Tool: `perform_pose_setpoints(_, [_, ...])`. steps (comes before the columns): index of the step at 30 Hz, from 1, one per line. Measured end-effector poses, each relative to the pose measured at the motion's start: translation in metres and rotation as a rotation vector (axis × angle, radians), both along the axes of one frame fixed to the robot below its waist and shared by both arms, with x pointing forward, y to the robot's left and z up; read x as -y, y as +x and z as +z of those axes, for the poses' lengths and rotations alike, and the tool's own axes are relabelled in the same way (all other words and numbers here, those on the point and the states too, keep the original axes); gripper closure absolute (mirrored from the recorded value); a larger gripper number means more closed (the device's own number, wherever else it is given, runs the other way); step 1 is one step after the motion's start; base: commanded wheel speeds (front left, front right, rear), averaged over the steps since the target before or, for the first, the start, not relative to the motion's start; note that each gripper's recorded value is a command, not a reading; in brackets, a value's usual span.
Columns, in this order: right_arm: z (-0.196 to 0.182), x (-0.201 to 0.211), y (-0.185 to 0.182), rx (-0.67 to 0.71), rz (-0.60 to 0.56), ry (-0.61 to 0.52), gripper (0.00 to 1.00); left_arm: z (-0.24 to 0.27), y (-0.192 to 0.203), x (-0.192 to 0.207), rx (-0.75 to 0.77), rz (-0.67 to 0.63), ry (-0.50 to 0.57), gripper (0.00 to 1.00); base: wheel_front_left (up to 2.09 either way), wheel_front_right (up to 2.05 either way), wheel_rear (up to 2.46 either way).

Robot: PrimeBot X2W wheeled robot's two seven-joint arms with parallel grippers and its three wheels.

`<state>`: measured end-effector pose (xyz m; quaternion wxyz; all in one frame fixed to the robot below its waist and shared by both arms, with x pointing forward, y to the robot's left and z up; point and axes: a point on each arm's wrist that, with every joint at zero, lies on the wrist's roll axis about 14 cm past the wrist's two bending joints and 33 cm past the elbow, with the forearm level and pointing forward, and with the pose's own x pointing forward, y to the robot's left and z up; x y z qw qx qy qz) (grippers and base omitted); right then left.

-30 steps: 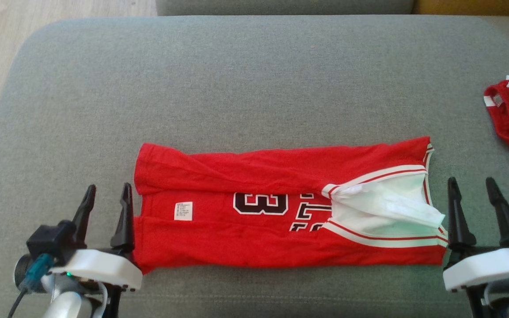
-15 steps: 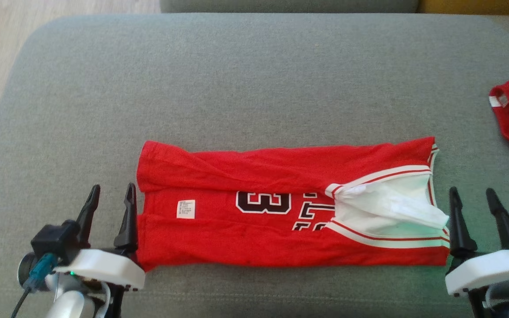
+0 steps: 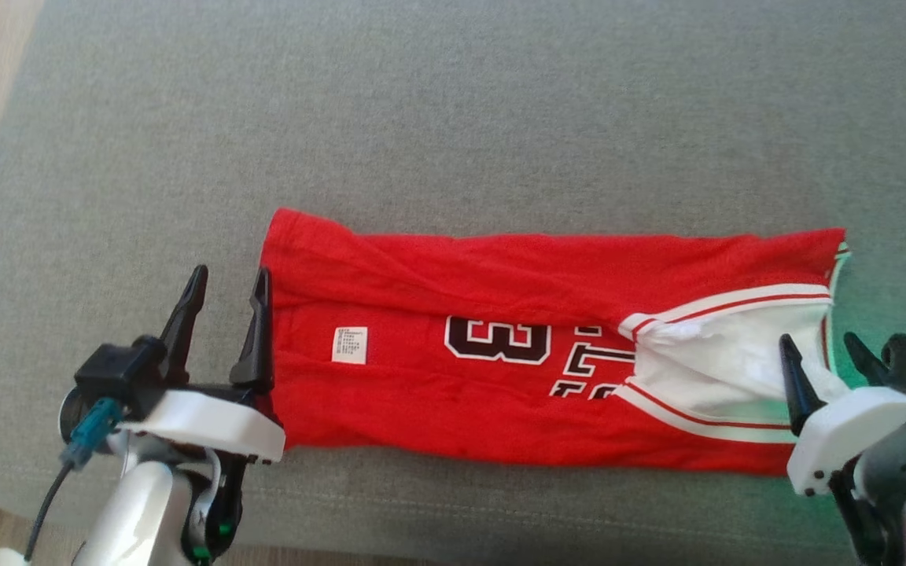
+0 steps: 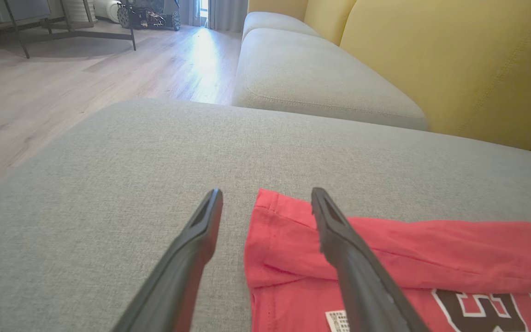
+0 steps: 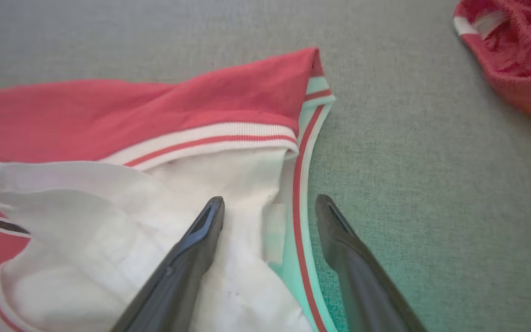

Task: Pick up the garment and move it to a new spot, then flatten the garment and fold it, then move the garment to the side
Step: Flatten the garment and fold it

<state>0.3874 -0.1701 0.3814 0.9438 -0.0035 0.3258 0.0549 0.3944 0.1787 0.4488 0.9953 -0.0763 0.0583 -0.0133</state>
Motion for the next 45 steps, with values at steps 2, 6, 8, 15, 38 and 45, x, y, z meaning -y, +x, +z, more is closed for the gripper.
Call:
perform_pose_setpoints(2, [-0.009,0.002,-0.001,-0.052,0.005,-0.016,0.00,-0.003,0.002,-0.002,-0.007,0.003,0.003,0.00,0.00,0.00,0.00])
perform_pose_setpoints(6, [-0.019,0.007,-0.002,-0.126,-0.004,-0.034,0.00,-0.007,0.006,-0.002,-0.012,0.001,0.000,0.00,0.00,0.00,0.00])
perform_pose_setpoints(8, [-0.021,0.008,-0.004,-0.159,-0.006,-0.038,0.00,-0.008,0.008,-0.001,-0.013,-0.003,0.004,0.00,0.00,0.00,0.00])
perform_pose_setpoints(15, [-0.020,0.008,-0.007,-0.204,-0.018,-0.013,1.00,-0.006,0.014,0.000,0.002,-0.011,0.006,0.00,0.00,0.00,0.00])
perform_pose_setpoints(38, [0.018,0.081,-0.018,-0.093,-0.253,-0.038,1.00,0.006,0.022,0.011,0.050,-0.045,0.008,0.00,0.00,0.00,0.00])
perform_pose_setpoints(45, [0.045,0.065,-0.010,0.022,-0.208,-0.010,1.00,0.014,0.022,0.013,0.073,-0.056,0.009,0.00,0.00,0.00,0.00])
